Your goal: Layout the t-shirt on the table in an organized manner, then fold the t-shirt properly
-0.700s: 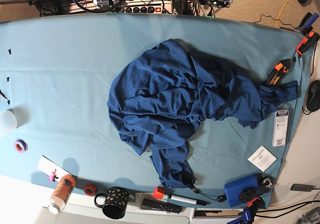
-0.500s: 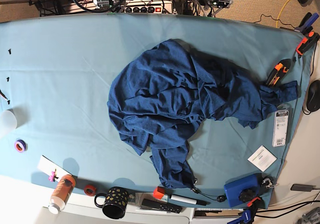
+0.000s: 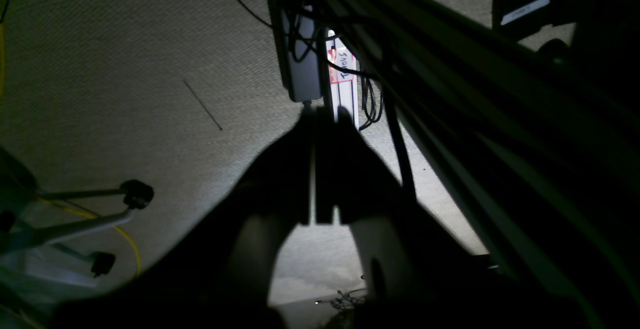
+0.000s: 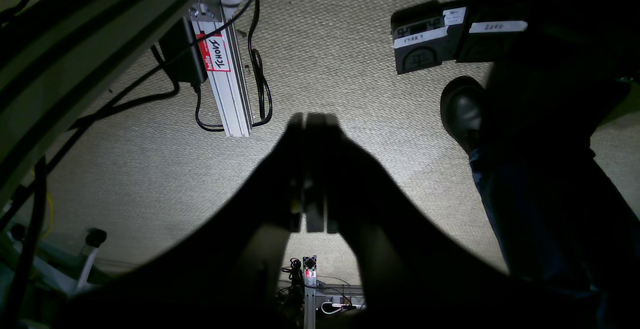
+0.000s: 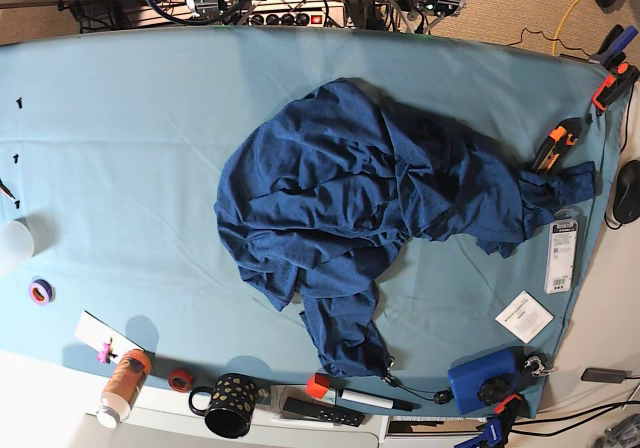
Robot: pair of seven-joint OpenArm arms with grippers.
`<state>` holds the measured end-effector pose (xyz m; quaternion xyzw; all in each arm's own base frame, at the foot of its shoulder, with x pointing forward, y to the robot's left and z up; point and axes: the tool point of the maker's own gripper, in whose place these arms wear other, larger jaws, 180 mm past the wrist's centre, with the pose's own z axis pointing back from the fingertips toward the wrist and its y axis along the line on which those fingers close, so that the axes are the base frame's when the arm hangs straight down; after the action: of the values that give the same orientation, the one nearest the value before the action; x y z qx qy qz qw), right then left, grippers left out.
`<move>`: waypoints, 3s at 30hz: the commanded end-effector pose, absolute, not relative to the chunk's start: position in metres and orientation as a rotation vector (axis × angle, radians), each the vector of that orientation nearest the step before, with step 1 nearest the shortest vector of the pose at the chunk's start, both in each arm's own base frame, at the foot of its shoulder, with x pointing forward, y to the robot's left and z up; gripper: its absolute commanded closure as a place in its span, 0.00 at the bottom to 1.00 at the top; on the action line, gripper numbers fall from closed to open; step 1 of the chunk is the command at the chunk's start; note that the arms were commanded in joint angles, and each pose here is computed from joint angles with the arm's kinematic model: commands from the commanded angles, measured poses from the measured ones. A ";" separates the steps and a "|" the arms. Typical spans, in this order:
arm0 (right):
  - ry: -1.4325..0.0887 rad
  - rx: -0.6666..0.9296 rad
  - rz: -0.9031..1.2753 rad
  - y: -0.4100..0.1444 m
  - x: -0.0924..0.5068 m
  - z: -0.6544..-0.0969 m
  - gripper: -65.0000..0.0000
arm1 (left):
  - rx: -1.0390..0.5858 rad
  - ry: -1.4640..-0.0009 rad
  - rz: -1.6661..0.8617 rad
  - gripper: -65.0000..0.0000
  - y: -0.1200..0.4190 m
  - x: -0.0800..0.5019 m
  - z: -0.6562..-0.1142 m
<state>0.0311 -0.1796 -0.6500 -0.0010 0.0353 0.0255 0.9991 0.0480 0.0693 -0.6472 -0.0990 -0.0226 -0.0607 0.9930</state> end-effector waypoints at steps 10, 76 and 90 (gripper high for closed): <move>0.091 -0.052 0.055 -0.213 0.012 -0.647 1.00 | -0.177 -0.029 -0.098 1.00 0.109 0.032 -0.647; -1.274 -0.231 0.300 -0.215 0.233 -0.254 1.00 | -0.250 -1.031 -0.674 1.00 0.103 0.169 -0.274; -1.339 -0.168 0.317 -0.203 0.259 -0.236 0.70 | -0.277 -1.124 -0.637 0.61 0.082 0.197 -0.267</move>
<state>0.2569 -0.2044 -0.2490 -0.0783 -0.5984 0.1429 0.7844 0.1969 0.0813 -0.2718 -0.1315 -0.5147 -0.2938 0.7946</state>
